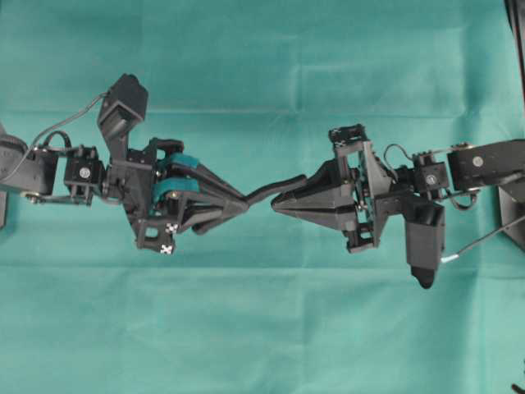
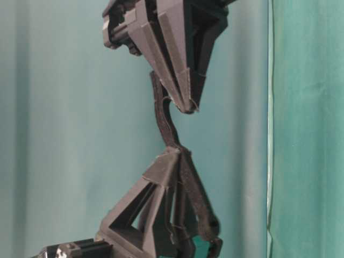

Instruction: Peel off the Velcro with your right arm.

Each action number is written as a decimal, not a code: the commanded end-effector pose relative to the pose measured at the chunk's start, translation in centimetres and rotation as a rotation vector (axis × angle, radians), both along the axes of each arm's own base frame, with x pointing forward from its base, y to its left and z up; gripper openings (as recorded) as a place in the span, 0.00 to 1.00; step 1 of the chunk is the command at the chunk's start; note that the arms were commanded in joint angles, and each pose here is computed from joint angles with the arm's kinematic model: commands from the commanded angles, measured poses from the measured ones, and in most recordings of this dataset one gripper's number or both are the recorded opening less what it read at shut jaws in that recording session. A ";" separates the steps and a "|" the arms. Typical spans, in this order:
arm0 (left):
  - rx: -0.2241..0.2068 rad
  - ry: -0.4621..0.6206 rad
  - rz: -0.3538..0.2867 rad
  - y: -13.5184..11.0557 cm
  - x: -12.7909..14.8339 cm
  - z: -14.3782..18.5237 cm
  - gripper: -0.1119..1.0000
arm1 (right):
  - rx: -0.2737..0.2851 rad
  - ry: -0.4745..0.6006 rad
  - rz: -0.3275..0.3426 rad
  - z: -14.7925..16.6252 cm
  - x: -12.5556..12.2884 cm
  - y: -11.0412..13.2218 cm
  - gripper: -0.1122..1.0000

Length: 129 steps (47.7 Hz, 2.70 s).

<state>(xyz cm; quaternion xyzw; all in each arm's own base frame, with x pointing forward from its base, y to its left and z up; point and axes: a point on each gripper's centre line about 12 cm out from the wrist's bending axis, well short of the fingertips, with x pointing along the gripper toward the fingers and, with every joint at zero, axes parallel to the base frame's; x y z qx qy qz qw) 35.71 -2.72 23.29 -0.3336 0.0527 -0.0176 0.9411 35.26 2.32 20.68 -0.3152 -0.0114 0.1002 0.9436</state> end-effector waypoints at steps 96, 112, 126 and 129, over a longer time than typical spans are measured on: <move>-0.005 -0.112 0.025 0.9 -0.5 1.1 0.19 | 0.054 -0.034 0.024 0.1 1.2 1.9 0.01; -0.005 -0.104 0.021 0.7 -0.8 0.9 0.19 | 0.074 -0.034 -0.014 0.4 -0.6 1.0 0.01; -0.007 -0.113 0.023 0.8 -0.9 0.8 0.19 | 0.112 -0.062 -0.111 1.4 -3.8 -1.4 0.01; -0.007 -0.113 0.021 0.7 -0.8 0.7 0.19 | 0.117 -0.065 -0.139 1.4 -4.3 -2.1 0.01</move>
